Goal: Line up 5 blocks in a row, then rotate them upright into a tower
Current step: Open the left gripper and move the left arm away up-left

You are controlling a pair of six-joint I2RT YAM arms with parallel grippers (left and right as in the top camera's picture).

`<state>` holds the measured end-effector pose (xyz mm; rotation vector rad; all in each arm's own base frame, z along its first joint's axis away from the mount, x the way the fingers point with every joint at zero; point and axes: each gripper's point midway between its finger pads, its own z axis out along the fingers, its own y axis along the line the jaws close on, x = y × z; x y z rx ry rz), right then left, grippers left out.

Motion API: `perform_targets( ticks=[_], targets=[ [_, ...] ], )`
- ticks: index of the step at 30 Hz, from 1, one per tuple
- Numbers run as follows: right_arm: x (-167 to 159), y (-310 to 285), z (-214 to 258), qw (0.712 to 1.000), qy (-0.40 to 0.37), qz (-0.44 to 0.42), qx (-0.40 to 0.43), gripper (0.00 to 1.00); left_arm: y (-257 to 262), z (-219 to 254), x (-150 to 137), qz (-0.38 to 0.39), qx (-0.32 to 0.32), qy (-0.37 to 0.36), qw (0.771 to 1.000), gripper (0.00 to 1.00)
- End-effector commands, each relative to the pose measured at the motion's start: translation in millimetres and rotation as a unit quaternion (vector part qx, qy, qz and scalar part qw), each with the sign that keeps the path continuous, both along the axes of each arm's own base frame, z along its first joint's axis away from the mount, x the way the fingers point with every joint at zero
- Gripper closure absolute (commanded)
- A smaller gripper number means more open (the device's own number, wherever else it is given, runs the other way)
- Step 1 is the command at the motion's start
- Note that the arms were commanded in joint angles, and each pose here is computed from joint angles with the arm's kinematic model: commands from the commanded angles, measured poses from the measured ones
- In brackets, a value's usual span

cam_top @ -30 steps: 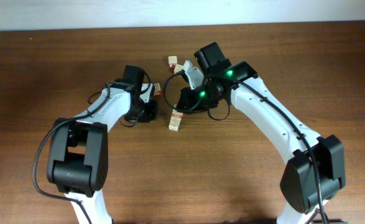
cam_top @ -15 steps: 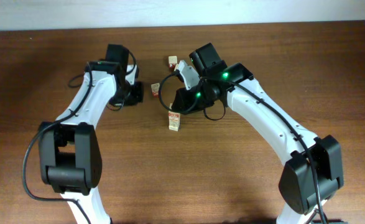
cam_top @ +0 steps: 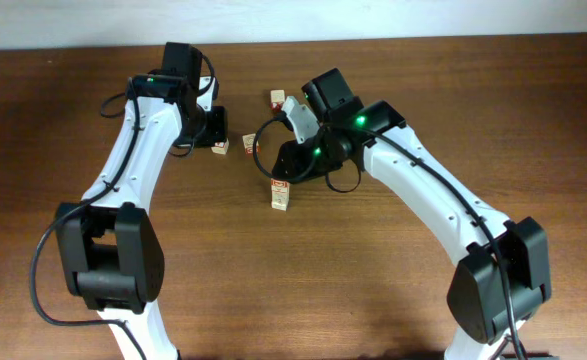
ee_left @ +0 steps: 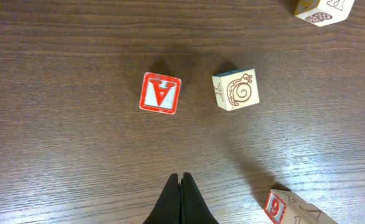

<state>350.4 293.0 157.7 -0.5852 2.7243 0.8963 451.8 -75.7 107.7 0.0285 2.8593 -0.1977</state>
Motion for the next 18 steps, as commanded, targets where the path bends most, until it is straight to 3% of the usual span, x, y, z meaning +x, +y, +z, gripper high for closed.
perform_targets(
  ticks=[1, 13, 18],
  targets=[
    [4.6, -2.0, -17.0, 0.999, 0.002, -0.001, -0.032, 0.71, 4.7, 5.3, 5.1, -0.002, 0.008, -0.010, 1.000, 1.00],
    [3.5, 0.3, -10.9, 1.000, -0.003, 0.002, -0.028, 0.67, 4.7, 5.2, 4.8, -0.003, 0.008, -0.010, 1.000, 1.00],
    [3.5, 1.7, -3.2, 1.000, -0.008, 0.003, -0.020, 0.60, 4.7, 5.2, 4.7, -0.003, 0.008, -0.009, 1.000, 1.00]
  ],
)
